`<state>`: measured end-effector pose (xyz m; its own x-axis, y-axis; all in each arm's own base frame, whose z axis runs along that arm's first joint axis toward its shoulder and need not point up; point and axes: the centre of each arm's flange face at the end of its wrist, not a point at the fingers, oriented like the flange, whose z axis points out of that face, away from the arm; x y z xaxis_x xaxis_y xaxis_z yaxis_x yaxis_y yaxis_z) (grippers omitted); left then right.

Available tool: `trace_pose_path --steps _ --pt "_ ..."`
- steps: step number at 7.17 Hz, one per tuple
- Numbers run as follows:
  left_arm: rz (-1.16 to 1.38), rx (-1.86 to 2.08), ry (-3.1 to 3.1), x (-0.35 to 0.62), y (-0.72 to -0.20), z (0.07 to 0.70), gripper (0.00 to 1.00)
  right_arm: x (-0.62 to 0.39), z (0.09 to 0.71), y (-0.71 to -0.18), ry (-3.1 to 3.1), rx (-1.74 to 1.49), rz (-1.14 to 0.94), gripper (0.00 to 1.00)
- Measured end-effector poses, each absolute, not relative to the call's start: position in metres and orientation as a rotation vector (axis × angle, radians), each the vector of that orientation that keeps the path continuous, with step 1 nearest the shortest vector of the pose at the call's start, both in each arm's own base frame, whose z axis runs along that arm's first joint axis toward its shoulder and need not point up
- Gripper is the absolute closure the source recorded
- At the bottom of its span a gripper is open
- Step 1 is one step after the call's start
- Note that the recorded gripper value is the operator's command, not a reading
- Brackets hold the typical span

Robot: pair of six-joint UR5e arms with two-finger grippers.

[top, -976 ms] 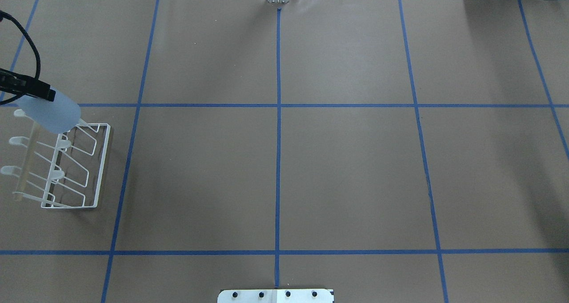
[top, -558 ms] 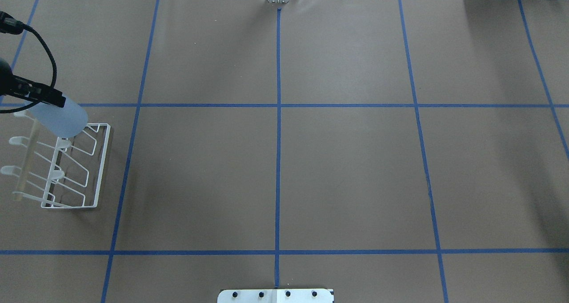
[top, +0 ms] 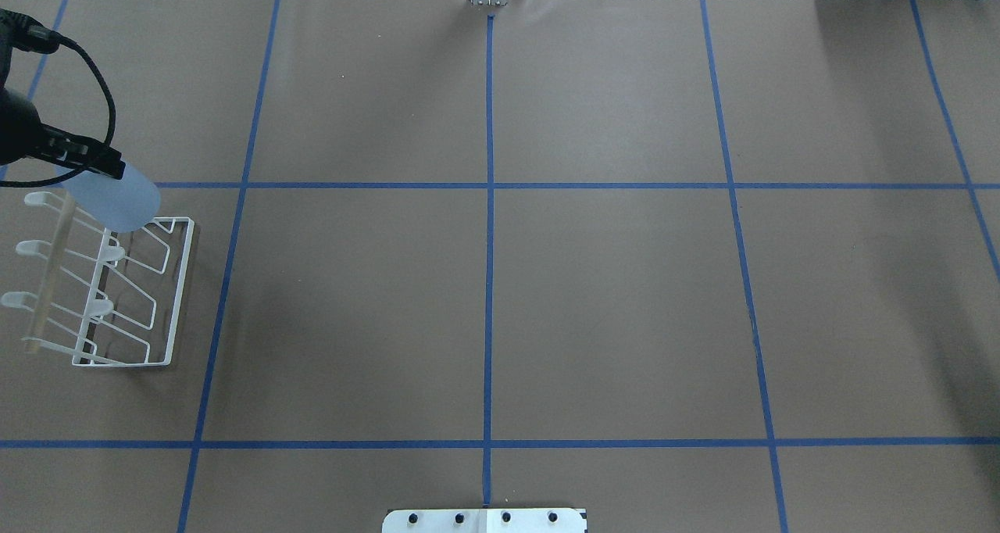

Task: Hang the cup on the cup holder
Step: 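Lower the cup onto a rack peg with the left gripper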

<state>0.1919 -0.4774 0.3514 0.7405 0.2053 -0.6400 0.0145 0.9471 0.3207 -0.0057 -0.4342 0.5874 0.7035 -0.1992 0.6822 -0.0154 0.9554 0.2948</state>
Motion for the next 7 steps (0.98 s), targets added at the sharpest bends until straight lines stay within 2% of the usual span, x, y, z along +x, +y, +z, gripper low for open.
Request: trace_pose_path --steps 7 --pt "0.101 0.294 0.727 0.232 -0.49 0.393 1.0 -0.006 0.588 -0.434 -0.786 0.287 -0.103 0.0"
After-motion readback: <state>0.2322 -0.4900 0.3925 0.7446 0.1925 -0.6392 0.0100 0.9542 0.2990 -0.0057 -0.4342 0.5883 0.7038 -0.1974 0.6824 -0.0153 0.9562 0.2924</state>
